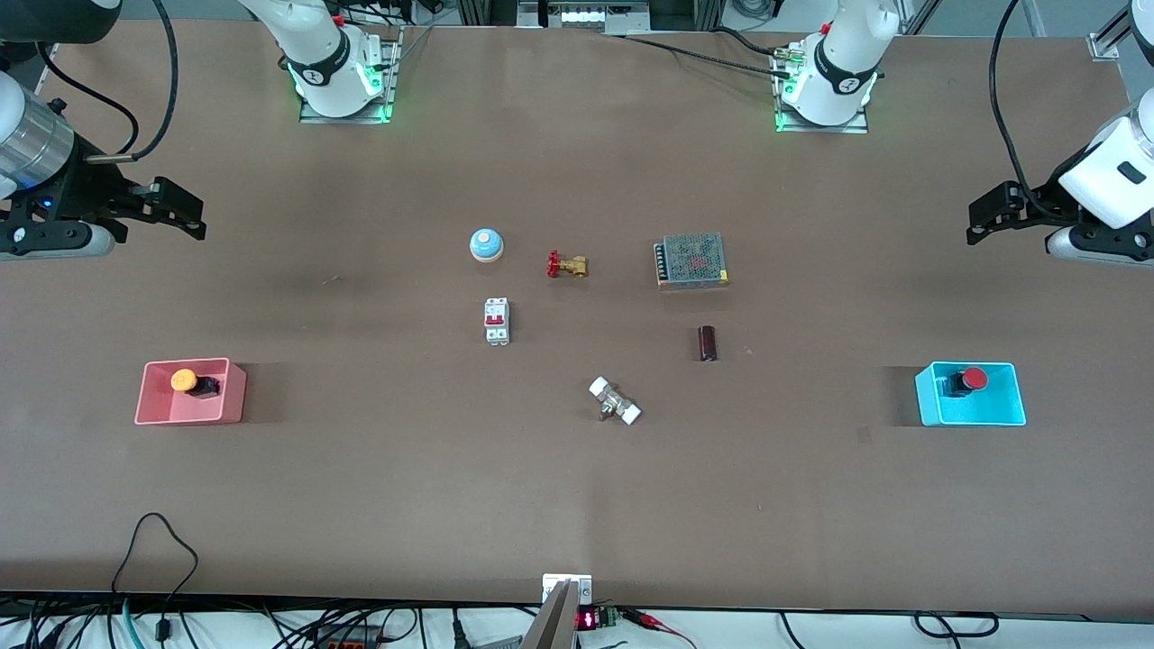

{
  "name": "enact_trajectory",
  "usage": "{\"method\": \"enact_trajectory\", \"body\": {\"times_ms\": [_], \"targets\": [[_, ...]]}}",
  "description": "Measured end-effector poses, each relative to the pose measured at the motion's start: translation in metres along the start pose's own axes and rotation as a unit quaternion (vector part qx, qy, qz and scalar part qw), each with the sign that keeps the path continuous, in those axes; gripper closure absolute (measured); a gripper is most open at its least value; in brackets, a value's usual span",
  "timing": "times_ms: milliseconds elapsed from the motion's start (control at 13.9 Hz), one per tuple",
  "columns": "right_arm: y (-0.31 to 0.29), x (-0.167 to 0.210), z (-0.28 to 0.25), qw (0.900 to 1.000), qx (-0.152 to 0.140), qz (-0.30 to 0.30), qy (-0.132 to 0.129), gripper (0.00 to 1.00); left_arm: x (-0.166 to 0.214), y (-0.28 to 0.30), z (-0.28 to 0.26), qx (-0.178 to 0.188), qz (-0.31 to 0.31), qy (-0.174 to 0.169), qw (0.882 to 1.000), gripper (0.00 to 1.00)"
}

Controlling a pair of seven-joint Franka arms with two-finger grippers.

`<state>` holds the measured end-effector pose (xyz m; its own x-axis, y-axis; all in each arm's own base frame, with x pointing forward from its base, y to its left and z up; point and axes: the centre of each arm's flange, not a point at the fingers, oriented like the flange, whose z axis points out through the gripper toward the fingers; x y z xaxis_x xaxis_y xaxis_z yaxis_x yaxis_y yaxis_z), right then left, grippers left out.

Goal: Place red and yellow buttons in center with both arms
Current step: 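Lower the right gripper into the pink bin while the left gripper enters the cyan bin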

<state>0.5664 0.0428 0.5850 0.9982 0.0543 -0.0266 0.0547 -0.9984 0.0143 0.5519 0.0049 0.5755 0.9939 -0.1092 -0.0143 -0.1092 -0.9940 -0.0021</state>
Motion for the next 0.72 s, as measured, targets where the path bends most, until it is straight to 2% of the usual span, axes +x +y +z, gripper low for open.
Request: {"method": "enact_trajectory", "body": {"times_ms": [288, 432, 720], "targets": [[0.002, 0.016, 0.036, 1.0, 0.002, 0.001, -0.031, 0.0, 0.001, -0.001, 0.004, 0.0, -0.001, -0.004, 1.0, 0.0], [0.007, 0.026, 0.06, 0.999, 0.004, 0.004, -0.048, 0.0, 0.008, -0.005, 0.021, -0.002, -0.004, -0.021, 1.0, 0.0], [0.044, 0.053, 0.105, 0.999, 0.002, 0.027, -0.041, 0.0, 0.026, -0.033, 0.082, -0.006, -0.027, -0.073, 0.997, 0.0]]}}
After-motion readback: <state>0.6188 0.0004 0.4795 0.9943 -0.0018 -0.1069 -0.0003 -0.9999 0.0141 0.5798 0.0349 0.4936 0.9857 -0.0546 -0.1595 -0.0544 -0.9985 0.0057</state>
